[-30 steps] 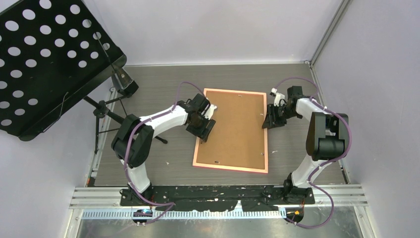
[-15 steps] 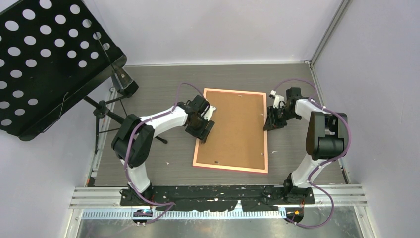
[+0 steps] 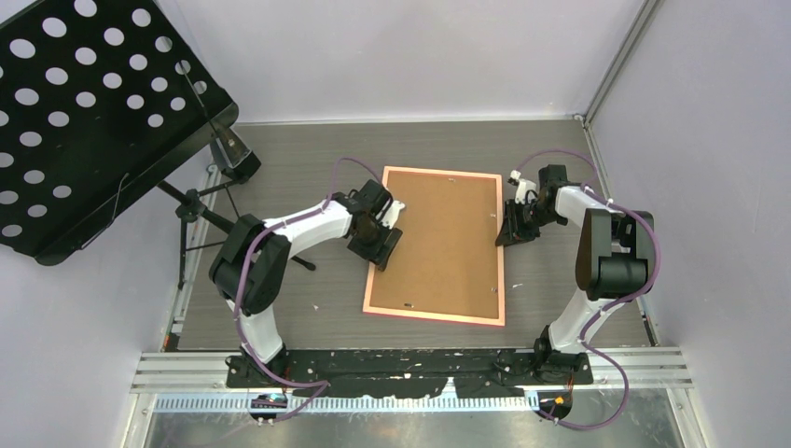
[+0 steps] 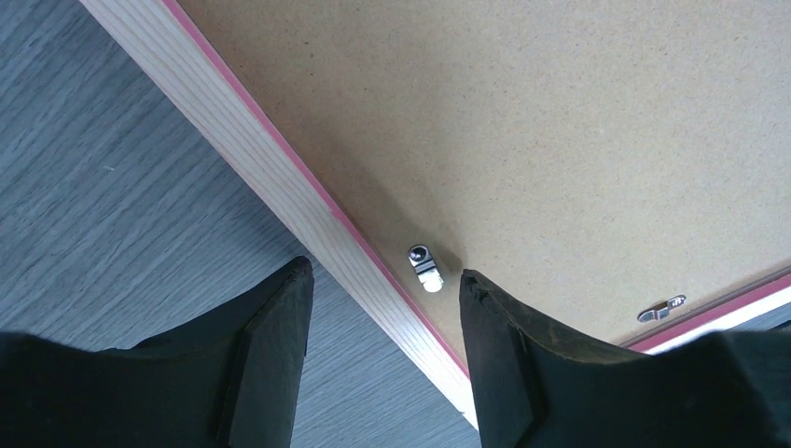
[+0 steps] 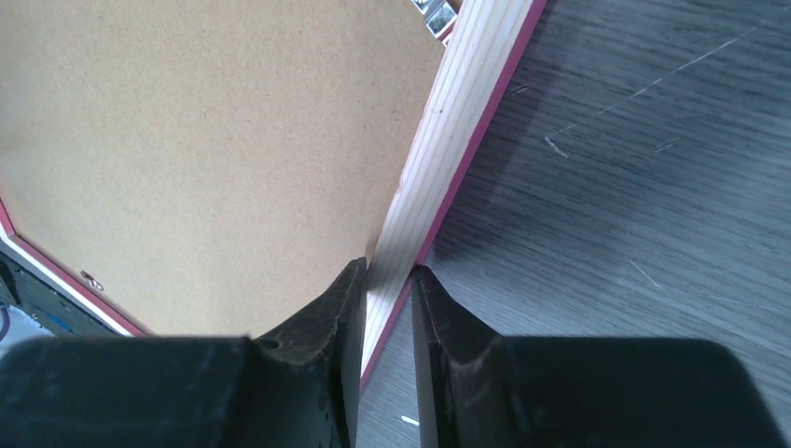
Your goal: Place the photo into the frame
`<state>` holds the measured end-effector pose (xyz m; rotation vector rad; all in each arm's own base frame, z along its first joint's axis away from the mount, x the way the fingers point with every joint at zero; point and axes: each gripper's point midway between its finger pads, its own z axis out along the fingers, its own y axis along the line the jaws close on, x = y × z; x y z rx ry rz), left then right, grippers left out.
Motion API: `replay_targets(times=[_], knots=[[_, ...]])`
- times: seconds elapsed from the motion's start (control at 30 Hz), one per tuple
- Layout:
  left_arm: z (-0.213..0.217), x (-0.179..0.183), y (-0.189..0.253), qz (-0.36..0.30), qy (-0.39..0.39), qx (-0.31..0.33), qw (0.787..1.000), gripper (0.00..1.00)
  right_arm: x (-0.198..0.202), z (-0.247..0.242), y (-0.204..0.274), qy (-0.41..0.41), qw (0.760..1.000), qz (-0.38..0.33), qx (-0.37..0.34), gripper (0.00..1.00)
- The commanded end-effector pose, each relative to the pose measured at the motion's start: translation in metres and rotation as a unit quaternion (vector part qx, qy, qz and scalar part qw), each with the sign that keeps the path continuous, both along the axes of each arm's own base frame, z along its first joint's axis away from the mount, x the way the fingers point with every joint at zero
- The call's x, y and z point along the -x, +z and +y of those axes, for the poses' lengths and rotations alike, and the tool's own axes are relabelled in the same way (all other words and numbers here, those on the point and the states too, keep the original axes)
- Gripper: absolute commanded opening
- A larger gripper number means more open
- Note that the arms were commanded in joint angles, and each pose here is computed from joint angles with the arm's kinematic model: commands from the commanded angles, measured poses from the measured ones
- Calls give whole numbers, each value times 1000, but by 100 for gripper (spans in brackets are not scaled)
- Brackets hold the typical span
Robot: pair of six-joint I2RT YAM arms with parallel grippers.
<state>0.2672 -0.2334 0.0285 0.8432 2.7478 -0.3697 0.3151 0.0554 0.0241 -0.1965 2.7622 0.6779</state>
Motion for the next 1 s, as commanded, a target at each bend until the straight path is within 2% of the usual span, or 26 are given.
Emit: replay_targets(times=[0.0, 0.13, 0.43, 0.67, 0.97], knots=[[-2, -5, 3, -6, -4, 19, 1000, 58, -6, -6, -11, 2, 1000, -5, 26, 10], [-2, -6, 2, -11, -6, 19, 1000, 54, -8, -6, -10, 2, 1000, -9, 26, 6], [-3, -10, 1, -17, -7, 18, 1000, 45, -7, -4, -9, 4, 1000, -8, 21, 5], [-8, -7, 3, -7, -3, 28, 1000, 53, -7, -3, -10, 4, 1000, -4, 17, 6], [-6, -11, -5, -8, 0, 16, 1000, 51, -7, -2, -10, 6, 1000, -5, 16, 5]])
